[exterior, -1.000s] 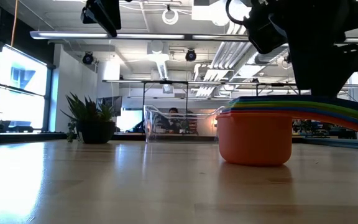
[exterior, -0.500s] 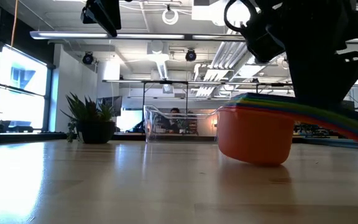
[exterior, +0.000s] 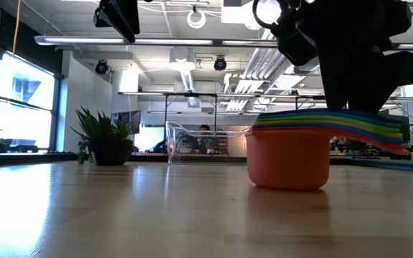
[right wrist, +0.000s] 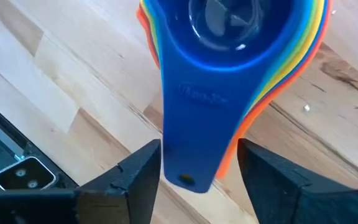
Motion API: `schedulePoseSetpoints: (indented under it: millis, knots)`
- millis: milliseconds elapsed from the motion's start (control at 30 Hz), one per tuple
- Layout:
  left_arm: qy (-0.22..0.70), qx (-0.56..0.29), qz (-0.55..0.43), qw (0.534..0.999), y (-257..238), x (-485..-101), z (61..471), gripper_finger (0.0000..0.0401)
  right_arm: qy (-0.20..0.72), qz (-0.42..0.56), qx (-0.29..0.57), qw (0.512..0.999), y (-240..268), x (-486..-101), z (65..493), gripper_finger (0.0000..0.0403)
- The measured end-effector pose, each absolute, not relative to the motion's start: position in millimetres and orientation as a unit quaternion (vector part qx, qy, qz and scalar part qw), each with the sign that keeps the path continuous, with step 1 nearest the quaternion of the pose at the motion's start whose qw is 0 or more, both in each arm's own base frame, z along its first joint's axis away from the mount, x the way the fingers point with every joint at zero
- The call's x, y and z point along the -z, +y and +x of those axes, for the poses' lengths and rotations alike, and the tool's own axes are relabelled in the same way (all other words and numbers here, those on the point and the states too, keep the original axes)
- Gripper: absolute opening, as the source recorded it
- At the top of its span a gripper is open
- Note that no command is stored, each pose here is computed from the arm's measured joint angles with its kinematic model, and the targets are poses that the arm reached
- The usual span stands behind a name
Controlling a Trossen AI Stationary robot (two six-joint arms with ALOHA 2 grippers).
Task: Nest measuring cups in basket
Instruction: Put the nested measuring cups into the transparent bin
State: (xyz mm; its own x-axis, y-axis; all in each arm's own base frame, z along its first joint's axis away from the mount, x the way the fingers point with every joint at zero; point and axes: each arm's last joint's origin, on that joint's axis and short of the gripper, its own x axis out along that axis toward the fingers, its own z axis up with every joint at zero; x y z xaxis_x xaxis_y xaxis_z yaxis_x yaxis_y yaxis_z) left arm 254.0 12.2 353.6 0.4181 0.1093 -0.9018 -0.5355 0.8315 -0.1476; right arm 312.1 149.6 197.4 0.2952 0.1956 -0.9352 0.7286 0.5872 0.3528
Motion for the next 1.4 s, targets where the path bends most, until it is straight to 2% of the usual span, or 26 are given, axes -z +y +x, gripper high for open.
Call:
schedulePoseSetpoints:
  millis: [733,1000,1133,1400]
  knots:
    - [0.507,-0.184,-0.191,0.820,12.2,-353.7,253.9,0.0113,0.565,0.414,0.226,0.677,125.3,-211.5,322.1,0.0197]
    - [0.508,-0.182,-0.187,0.821,12.2,-353.7,253.9,0.0113,0.576,0.423,0.260,0.650,121.0,-221.5,308.9,0.0197]
    - [0.510,-0.178,-0.180,0.822,12.2,-353.6,253.8,0.0113,0.590,0.425,0.295,0.621,121.8,-225.8,296.6,0.0197]
    - [0.510,-0.178,-0.180,0.822,12.1,-353.6,253.8,0.0113,0.604,0.441,0.307,0.589,156.7,-209.0,285.7,0.0197]
